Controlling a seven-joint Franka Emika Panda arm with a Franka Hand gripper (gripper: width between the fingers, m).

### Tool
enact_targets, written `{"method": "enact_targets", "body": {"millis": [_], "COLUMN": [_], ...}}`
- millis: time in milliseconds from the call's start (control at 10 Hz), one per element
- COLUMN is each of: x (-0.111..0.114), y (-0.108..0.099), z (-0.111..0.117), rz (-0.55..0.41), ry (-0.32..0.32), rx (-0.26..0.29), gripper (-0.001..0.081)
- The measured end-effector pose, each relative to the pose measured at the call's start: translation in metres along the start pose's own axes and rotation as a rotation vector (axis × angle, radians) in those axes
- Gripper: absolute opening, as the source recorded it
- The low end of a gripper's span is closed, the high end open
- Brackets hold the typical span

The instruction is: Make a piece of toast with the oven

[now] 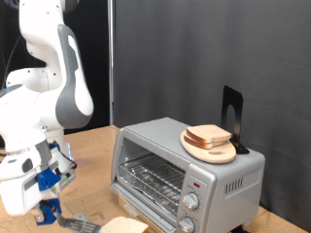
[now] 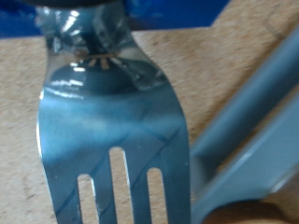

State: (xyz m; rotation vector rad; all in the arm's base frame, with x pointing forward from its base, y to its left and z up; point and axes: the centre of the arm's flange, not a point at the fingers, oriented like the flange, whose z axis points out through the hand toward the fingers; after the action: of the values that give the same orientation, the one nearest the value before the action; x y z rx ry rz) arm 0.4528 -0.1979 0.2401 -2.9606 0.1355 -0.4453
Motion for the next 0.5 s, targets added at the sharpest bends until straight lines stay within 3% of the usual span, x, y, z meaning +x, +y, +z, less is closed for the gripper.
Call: {"method": "enact_targets", "body": {"millis": [500], "x": [0.02], "y": [0.02], "z": [0.018], "rz": [-0.006], "ry": [0.015], "rx": [-0.014], "gripper": [0.0366]}}
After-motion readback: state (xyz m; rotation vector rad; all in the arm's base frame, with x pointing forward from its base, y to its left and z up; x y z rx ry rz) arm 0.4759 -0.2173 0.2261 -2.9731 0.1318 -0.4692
